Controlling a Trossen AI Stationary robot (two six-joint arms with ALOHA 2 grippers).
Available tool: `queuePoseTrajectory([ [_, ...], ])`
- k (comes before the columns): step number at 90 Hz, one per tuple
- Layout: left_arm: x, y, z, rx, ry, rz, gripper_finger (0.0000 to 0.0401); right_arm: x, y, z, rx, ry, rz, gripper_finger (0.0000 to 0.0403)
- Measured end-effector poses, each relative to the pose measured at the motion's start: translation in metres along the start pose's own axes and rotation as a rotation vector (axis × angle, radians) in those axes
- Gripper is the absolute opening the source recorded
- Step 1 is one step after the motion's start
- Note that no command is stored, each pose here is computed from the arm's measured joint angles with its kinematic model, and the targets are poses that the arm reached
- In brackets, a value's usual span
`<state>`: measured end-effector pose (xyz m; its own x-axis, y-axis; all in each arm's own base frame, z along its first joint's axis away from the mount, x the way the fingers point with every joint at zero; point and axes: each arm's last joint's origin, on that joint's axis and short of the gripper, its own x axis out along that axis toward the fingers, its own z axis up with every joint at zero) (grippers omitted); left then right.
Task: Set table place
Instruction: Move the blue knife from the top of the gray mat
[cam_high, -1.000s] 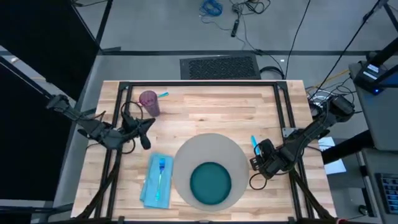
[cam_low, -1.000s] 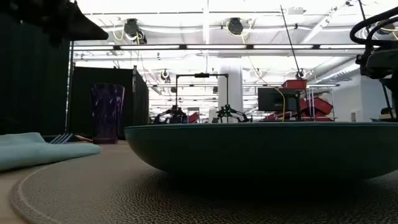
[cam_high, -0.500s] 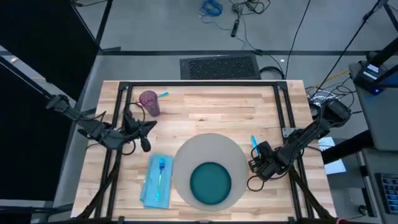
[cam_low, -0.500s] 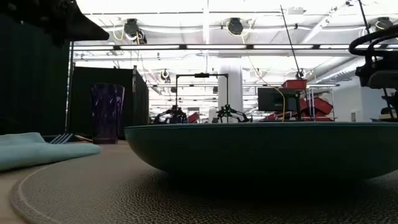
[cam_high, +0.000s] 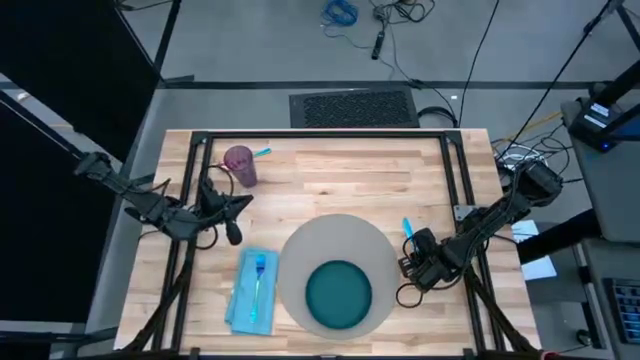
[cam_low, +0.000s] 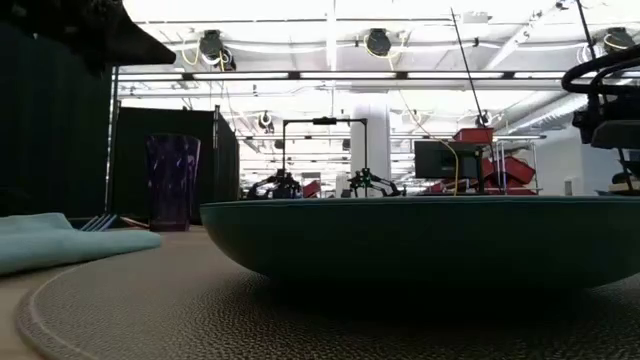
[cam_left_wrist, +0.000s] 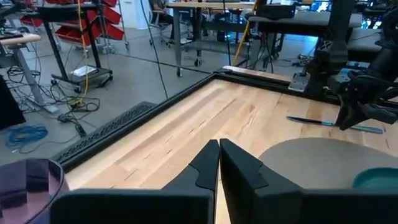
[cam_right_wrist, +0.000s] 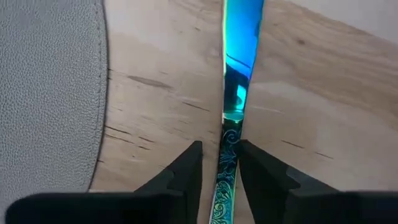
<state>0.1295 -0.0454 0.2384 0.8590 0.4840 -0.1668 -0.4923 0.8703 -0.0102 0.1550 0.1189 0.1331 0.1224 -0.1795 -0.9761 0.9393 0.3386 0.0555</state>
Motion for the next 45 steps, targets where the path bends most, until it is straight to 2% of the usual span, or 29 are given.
queuePoseTrajectory([
  [30,0.000,0.000,0.000,0.005,0.000,0.000,0.0000,-0.010,0.015,-0.004,0.115,0.064,0.075,0.0013],
  [45,0.000,0.000,0.000,0.009,0.000,0.000,0.0000,-0.013,0.020,-0.005,0.165,0.057,0.089,0.0007],
])
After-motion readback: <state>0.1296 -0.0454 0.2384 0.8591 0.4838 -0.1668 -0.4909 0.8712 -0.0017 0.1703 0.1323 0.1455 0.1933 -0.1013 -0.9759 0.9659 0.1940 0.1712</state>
